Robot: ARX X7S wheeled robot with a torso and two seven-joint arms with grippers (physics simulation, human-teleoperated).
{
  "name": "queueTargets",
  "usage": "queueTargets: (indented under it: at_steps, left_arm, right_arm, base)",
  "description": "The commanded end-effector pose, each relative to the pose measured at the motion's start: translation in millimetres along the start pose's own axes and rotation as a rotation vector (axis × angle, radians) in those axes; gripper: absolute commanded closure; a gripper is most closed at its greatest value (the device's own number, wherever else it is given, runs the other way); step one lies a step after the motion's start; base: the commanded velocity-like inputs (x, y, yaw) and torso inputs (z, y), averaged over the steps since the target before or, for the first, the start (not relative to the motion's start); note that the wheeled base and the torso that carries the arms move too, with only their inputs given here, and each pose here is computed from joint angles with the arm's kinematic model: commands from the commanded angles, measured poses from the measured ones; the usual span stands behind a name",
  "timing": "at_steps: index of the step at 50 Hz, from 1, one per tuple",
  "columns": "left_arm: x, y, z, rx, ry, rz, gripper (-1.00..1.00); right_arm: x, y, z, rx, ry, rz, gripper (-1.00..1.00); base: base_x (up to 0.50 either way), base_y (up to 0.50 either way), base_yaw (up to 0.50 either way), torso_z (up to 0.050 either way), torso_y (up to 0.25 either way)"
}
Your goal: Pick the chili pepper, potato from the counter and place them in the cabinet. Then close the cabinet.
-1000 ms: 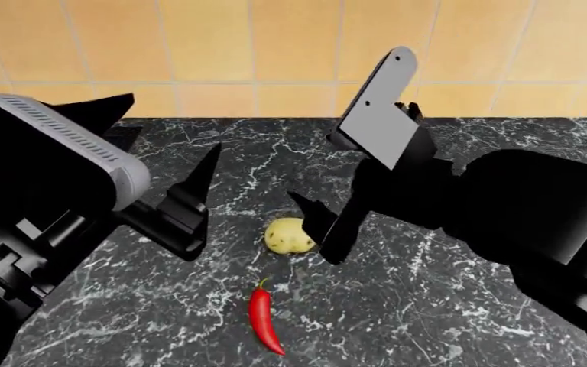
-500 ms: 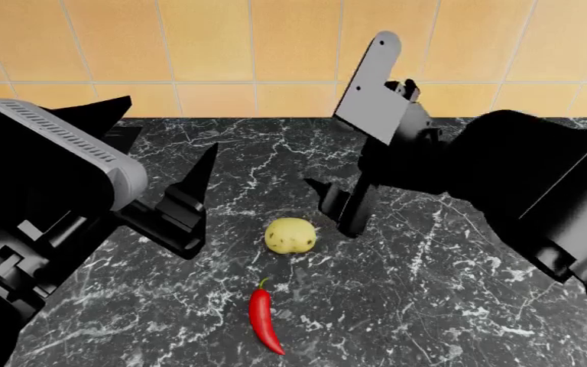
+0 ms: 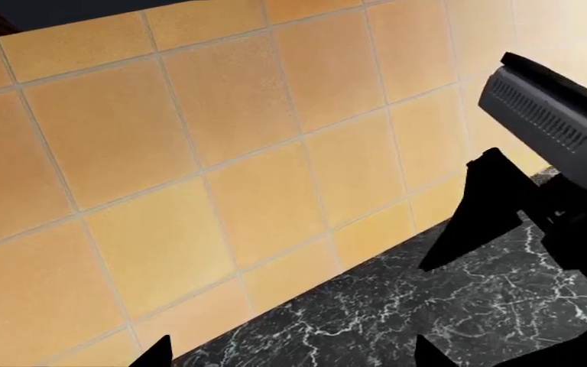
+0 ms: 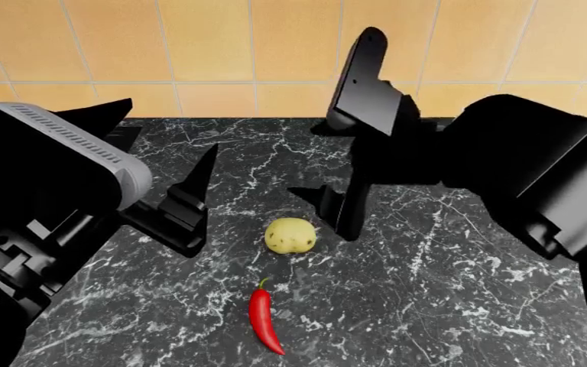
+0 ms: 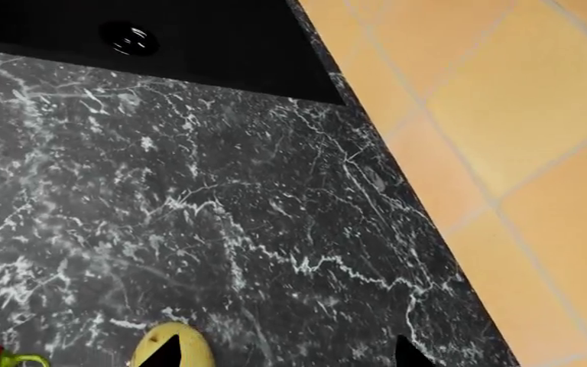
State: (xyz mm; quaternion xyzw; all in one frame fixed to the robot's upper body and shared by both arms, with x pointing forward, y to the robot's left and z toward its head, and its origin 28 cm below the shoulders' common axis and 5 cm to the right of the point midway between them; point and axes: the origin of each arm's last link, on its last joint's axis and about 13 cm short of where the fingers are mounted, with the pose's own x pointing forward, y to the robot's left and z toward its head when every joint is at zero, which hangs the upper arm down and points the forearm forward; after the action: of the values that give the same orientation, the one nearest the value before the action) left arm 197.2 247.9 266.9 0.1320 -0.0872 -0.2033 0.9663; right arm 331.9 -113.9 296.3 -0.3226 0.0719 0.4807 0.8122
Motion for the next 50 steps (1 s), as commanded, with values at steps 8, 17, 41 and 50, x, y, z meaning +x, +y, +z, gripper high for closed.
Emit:
queueTargets:
  at_steps: [8, 17, 41, 50]
  left_arm:
    - [1, -0.1, -3, -0.002, 0.002, -0.001, -1.0]
    - [1, 0.2, -5, -0.003, 0.004, 0.001, -1.0]
    - [2, 0.3, -6, -0.004, 0.008, 0.003, -1.0]
    - [2, 0.4, -7, -0.005, 0.01, 0.004, -1.0]
  right_arm:
    - [27, 7.4, -11, -0.041, 0.094, 0.111, -1.0]
    - [40, 9.9, -21, -0.028, 0.123, 0.142, -1.0]
    - [54, 14.9, -44, -0.017, 0.232, 0.187, -1.0]
    - [61, 18.3, -53, -0.005, 0.254, 0.204, -1.0]
  base:
    - [0.0, 0.0, 0.0, 0.044, 0.0]
    - [0.0, 0.0, 0.0, 0.043, 0.0]
    - [0.0, 0.0, 0.0, 0.042, 0.0]
    - [0.0, 0.0, 0.0, 0.04, 0.0]
